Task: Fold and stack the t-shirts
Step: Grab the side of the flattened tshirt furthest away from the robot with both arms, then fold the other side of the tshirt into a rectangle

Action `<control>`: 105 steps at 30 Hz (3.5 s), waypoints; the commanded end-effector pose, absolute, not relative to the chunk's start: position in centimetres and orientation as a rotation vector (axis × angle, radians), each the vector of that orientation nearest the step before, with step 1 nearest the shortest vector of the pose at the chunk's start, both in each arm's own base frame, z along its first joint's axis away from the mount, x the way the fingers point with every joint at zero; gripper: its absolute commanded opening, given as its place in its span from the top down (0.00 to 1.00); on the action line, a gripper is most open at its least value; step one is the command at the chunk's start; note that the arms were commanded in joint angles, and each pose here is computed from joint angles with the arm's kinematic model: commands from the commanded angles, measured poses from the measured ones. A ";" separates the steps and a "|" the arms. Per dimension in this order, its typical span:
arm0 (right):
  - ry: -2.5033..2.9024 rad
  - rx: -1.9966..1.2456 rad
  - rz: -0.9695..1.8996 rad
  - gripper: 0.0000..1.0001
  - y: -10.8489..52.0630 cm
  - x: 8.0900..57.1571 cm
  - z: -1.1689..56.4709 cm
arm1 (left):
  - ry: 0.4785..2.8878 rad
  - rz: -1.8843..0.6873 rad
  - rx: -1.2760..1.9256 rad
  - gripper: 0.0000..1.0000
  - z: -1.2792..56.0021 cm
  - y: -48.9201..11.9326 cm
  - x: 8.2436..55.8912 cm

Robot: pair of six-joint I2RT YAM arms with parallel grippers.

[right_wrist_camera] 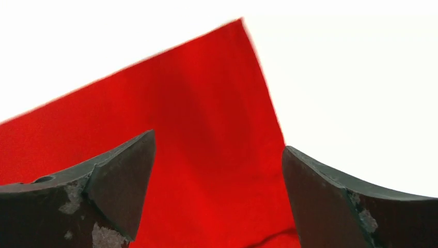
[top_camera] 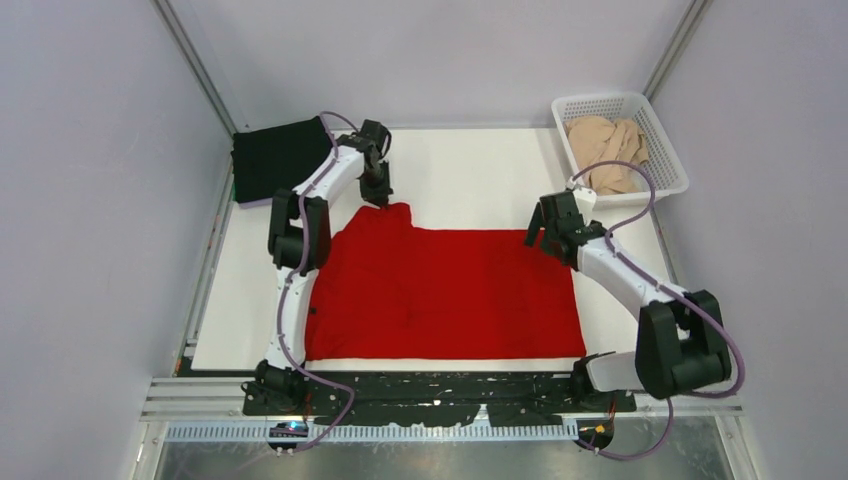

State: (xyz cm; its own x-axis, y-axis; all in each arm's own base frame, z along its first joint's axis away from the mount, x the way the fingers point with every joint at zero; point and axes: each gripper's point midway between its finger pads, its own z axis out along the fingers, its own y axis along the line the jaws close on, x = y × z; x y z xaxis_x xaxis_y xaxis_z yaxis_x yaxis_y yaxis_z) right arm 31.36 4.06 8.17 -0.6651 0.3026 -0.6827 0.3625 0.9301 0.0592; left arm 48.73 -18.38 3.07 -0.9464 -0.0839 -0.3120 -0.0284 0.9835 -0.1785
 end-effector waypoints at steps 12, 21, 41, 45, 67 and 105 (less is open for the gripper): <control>2.355 0.670 -0.426 0.12 -0.4 41.3 5.5 | 2.655 -0.317 0.110 1.00 9.5 -20.2 44.6; 2.431 0.708 -0.480 0.14 -0.6 39.8 3.1 | 2.642 -0.345 0.152 1.00 10.6 -20.7 42.6; 2.351 0.698 -0.393 0.86 -0.4 39.5 4.0 | 2.573 -0.328 0.200 1.00 12.5 -20.4 39.1; 2.315 0.647 -0.327 0.94 0.2 40.1 5.3 | 2.561 -0.328 0.216 1.00 12.7 -20.4 38.4; 2.264 0.429 -0.328 0.95 2.4 32.3 9.3 | 2.504 -0.264 0.195 1.00 13.3 -17.5 31.2; 2.416 0.393 -0.310 0.86 1.6 24.6 7.2 | 2.586 -0.156 0.162 0.84 8.8 -13.5 18.0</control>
